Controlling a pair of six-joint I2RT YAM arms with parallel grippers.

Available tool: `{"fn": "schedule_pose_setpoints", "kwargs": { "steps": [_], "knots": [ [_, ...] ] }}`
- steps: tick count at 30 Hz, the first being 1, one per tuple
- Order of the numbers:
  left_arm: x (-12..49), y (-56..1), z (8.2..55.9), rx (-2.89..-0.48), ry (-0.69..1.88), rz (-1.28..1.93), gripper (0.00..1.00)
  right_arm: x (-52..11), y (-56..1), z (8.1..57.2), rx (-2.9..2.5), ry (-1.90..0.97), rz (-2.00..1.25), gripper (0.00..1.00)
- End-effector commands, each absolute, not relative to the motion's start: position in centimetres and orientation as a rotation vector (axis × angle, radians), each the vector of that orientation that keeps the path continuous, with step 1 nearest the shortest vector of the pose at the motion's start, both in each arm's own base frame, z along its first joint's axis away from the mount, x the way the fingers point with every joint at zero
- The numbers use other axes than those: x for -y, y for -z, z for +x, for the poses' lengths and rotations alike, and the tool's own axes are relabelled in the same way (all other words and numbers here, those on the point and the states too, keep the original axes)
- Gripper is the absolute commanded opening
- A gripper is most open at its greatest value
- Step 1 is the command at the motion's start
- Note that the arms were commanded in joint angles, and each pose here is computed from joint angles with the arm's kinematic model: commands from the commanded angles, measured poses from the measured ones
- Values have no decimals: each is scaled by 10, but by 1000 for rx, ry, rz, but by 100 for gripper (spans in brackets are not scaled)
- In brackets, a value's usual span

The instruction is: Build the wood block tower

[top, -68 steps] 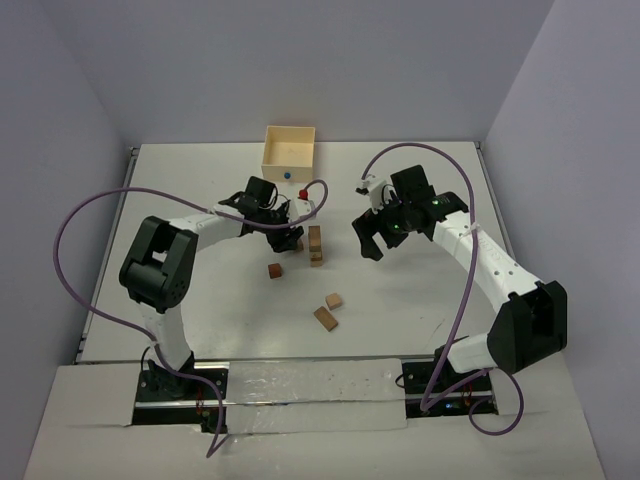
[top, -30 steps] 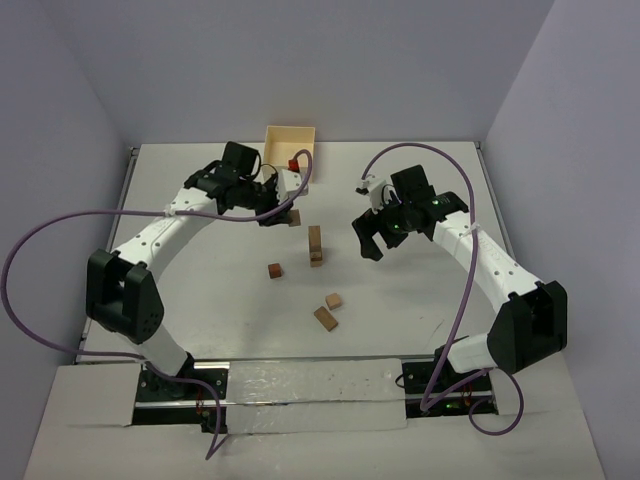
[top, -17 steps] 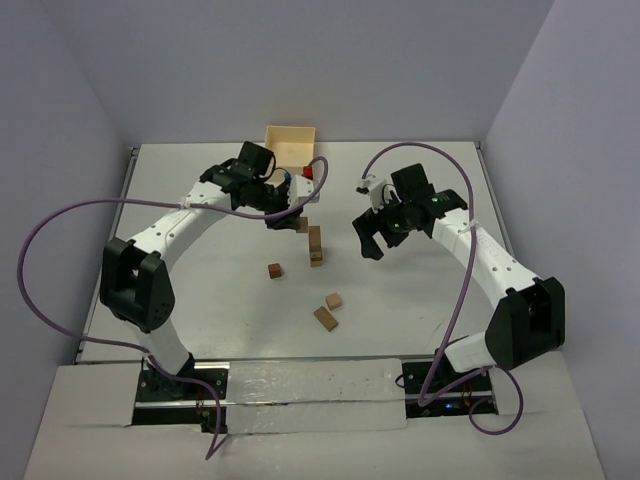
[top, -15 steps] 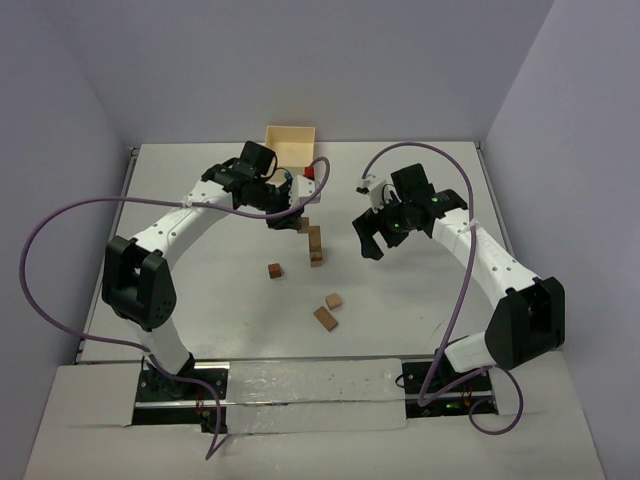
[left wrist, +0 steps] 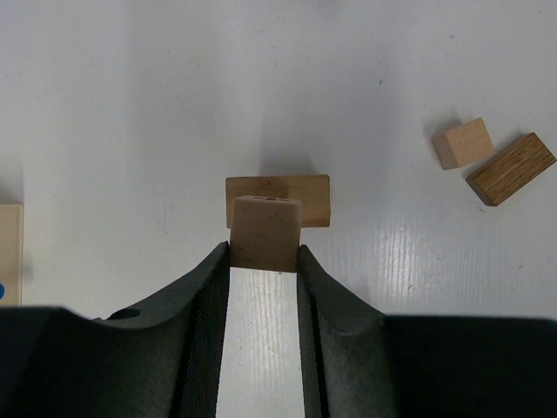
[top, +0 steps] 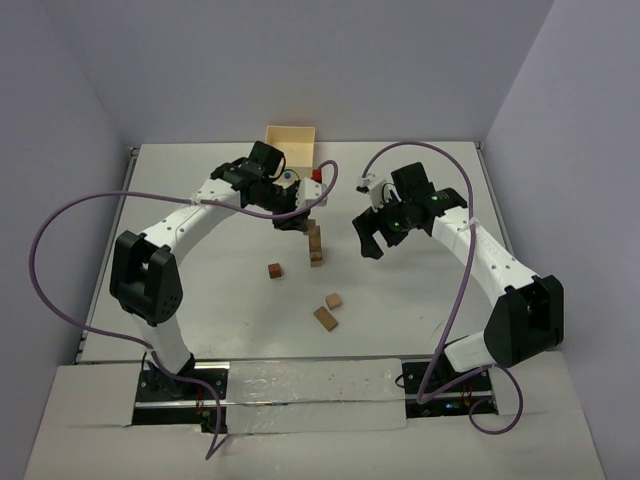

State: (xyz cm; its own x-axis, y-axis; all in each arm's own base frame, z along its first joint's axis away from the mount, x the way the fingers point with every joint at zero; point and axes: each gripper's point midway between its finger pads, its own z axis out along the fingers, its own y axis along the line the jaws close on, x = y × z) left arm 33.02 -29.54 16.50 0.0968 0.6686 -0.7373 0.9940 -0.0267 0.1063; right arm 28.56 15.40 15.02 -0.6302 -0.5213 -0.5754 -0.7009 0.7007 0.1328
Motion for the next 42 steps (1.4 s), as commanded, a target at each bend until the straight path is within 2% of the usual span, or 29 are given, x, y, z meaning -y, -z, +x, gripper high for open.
{"fn": "schedule_pose_setpoints", "kwargs": {
  "steps": [1, 42],
  "knots": [
    [309, -181, 334, -1553, 689, 1766, 31, -156, -163, 293, -2368, -478, -942, 100],
    [319, -160, 347, -1610, 671, 1778, 40, -158, -162, 293, -2374, -498, -940, 100]
  ]
}}
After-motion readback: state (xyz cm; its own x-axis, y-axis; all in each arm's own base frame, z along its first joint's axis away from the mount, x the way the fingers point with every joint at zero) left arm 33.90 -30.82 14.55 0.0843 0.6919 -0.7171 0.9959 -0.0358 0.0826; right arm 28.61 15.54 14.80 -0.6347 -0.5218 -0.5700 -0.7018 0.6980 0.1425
